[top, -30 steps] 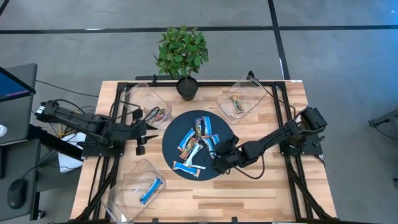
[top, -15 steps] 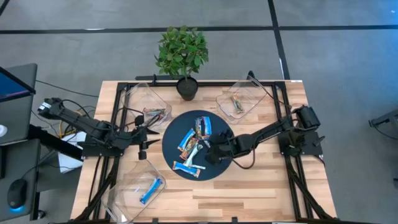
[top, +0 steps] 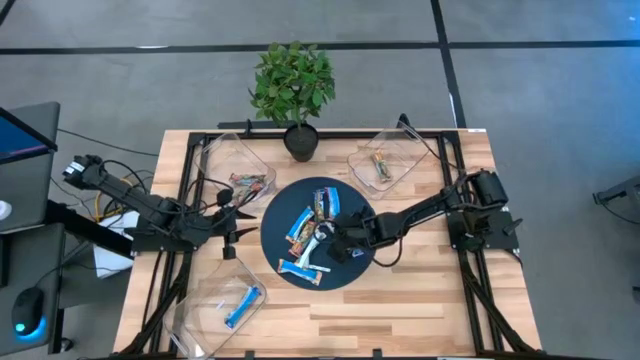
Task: Pick and place Granola Bars by type
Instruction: Put the yellow granola bar into the top right bin
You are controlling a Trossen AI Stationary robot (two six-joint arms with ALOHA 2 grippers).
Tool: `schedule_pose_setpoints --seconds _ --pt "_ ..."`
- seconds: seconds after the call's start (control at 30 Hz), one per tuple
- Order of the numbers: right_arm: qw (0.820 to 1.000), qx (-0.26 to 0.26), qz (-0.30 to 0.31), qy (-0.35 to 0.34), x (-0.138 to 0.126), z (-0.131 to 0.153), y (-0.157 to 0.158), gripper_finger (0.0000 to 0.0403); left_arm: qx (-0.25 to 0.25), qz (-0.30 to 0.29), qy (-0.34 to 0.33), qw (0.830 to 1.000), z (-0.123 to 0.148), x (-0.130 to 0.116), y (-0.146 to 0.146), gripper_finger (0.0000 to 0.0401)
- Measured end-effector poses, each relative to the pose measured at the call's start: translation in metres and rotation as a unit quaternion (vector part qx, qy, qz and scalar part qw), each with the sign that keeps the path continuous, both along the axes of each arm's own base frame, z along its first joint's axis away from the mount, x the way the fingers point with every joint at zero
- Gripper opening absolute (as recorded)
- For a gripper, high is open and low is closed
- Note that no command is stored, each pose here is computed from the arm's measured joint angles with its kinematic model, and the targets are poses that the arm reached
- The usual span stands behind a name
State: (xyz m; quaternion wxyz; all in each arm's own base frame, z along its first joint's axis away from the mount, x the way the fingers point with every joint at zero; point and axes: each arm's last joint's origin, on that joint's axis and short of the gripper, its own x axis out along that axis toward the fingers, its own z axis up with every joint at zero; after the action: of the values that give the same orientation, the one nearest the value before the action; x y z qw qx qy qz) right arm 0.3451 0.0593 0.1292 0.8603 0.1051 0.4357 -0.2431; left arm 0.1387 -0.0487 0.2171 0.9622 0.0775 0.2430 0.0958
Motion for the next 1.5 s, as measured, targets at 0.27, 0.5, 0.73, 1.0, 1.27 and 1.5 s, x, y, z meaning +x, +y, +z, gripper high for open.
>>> schedule_pose_setpoints --seconds 0.27,0.5,0.73,1.0,1.27,1.5 --pt "1.0 -0.004 0.002 0.013 -0.002 -0.001 0.001 0.0123 0.005 0.003 -0.002 1.0 0.0 0.0 0.0 0.0123" --pt "1.0 -0.017 0.017 0.008 -0.001 0.0 0.001 0.0023 0.013 0.01 -0.003 1.0 0.001 0.0 0.001 0.0123" --pt "1.0 -0.019 0.022 -0.004 0.002 0.006 0.001 0.0011 0.014 0.011 -0.004 1.0 0.001 0.0 0.001 0.0123" --pt "0.996 -0.062 0.067 0.002 0.016 0.035 0.017 0.0004 0.014 0.011 -0.003 1.0 0.001 0.0 0.001 0.0123" --pt "0.978 -0.19 0.012 0.09 0.01 0.083 0.024 0.0001 0.015 0.011 -0.002 1.0 0.001 0.0 0.001 0.0123" --pt "0.958 -0.243 -0.069 0.139 -0.003 0.116 0.011 0.0001 0.015 0.011 -0.002 1.0 0.001 0.0 0.001 0.0123"
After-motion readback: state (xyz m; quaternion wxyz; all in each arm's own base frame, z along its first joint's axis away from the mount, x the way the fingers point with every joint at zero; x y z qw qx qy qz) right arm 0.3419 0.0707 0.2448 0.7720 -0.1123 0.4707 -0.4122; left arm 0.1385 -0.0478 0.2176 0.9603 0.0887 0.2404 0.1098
